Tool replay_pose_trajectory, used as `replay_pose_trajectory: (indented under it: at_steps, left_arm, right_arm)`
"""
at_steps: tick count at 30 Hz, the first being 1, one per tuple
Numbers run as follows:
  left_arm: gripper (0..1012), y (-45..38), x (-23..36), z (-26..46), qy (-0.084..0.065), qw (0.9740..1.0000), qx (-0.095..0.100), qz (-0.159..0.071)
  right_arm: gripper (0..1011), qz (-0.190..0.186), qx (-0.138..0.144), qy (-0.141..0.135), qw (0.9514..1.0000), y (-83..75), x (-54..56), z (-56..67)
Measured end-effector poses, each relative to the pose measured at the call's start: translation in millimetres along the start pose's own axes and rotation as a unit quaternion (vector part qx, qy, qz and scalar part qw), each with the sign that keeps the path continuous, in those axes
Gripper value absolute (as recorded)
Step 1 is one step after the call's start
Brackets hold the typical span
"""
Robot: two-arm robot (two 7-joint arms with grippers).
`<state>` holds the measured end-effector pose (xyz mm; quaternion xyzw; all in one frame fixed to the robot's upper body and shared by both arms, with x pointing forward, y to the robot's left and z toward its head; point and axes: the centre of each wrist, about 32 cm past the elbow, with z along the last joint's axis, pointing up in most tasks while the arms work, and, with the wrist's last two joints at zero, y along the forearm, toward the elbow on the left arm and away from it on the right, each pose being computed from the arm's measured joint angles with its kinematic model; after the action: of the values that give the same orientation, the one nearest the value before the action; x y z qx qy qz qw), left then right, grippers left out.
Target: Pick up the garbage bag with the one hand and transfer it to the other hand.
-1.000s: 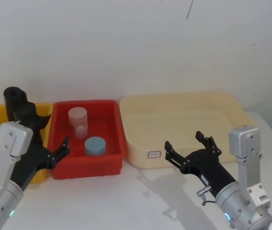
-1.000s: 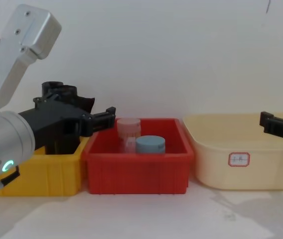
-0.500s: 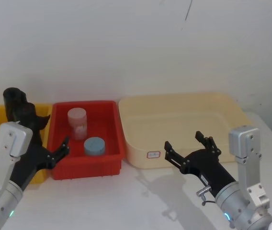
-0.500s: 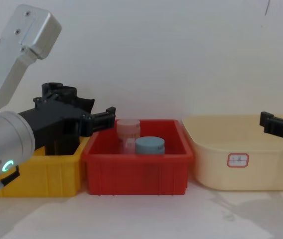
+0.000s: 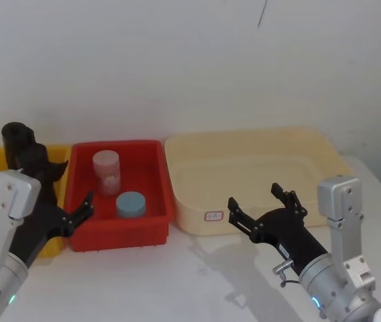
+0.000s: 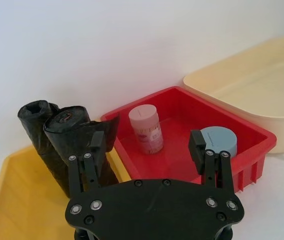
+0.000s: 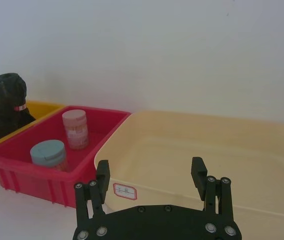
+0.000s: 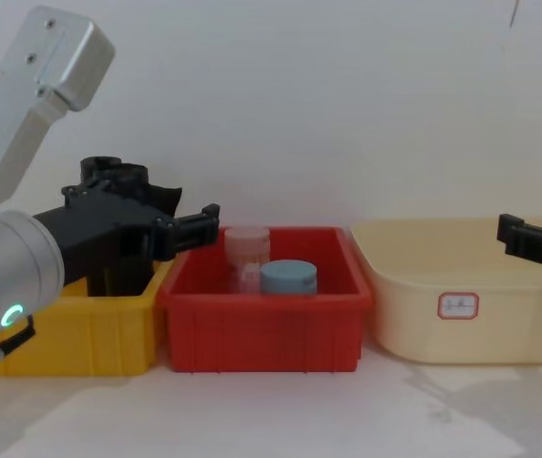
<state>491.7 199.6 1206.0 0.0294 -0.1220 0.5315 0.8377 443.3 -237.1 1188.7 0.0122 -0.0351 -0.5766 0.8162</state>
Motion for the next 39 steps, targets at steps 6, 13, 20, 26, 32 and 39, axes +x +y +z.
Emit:
replay_pose_trajectory:
  at_steps: [6,13,20,26,32,39]
  left_arm:
    - [1001,3.5,5.3,1.7,0.012,0.9999,0.009,0.002]
    - [1001,10.1,19.0,2.4,0.03,0.9992,0.025,0.013]
    - [1001,9.1,35.9,1.6,0.05,0.9976,0.04,0.024]
    - [1001,1.1,45.0,1.0,0.064,0.9965,0.048,0.024]
    - [1001,-11.8,50.8,2.1,0.073,0.9957,0.052,0.021]
    - [1001,-26.4,55.1,2.7,0.077,0.9952,0.059,0.014]
  right_arm:
    - [1006,0.0,0.0,0.0,1.0,0.0,0.0,0.0]
    - [1006,0.0,0.0,0.0,1.0,0.0,0.0,0.0]
    - [1006,0.0,0.0,0.0,1.0,0.0,0.0,0.0]
    - [1006,0.0,0.0,0.0,1.0,0.0,0.0,0.0]
    - [1006,0.0,0.0,0.0,1.0,0.0,0.0,0.0]
    - [1006,0.0,0.0,0.0,1.0,0.0,0.0,0.0]
